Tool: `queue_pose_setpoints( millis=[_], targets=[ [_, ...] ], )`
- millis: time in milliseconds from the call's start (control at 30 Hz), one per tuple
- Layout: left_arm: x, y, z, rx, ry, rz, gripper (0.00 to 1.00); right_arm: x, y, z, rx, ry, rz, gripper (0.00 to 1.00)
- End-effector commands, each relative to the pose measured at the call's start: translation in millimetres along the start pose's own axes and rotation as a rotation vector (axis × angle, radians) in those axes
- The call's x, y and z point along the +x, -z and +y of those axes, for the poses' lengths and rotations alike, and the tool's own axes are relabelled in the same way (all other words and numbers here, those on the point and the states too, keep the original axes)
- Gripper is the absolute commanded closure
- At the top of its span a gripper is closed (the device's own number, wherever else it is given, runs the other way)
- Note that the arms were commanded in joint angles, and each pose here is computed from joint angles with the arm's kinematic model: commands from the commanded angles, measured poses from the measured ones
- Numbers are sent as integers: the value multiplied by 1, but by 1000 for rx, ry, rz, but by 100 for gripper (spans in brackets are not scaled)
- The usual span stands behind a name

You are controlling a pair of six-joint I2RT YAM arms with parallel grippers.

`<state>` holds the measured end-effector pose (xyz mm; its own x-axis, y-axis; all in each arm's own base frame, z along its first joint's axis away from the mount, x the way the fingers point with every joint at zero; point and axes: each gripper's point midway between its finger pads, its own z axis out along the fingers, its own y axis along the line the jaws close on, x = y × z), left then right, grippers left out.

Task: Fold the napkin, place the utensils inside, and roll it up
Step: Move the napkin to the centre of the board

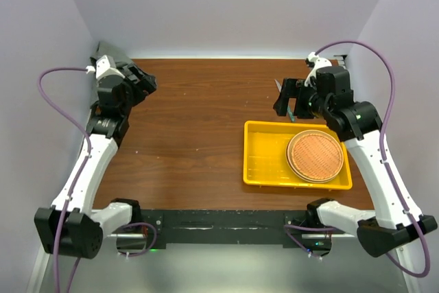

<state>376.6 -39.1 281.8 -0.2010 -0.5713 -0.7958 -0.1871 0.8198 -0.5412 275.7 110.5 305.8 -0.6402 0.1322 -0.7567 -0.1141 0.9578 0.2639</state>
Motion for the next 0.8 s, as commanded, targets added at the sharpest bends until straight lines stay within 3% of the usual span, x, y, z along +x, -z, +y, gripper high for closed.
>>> queue_pose_setpoints(
  millis=[0,200,367,533,767],
  targets=[
    [3,-27,33,-178,160,-24,0,-7,0,-2,34,29,32,2],
    [12,-76,80,-239,407,-84,2,1,-27,1,30,24,121,2],
    [4,-118,109,-190,605,-206,28,-6,-38,10,3,14,134,2],
    [9,-171,146,-239,693,-222,39,-17,-53,11,16,-3,109,2],
    [7,-240,166,-244,798,-263,40,-35,-66,4,82,14,77,2]
  ],
)
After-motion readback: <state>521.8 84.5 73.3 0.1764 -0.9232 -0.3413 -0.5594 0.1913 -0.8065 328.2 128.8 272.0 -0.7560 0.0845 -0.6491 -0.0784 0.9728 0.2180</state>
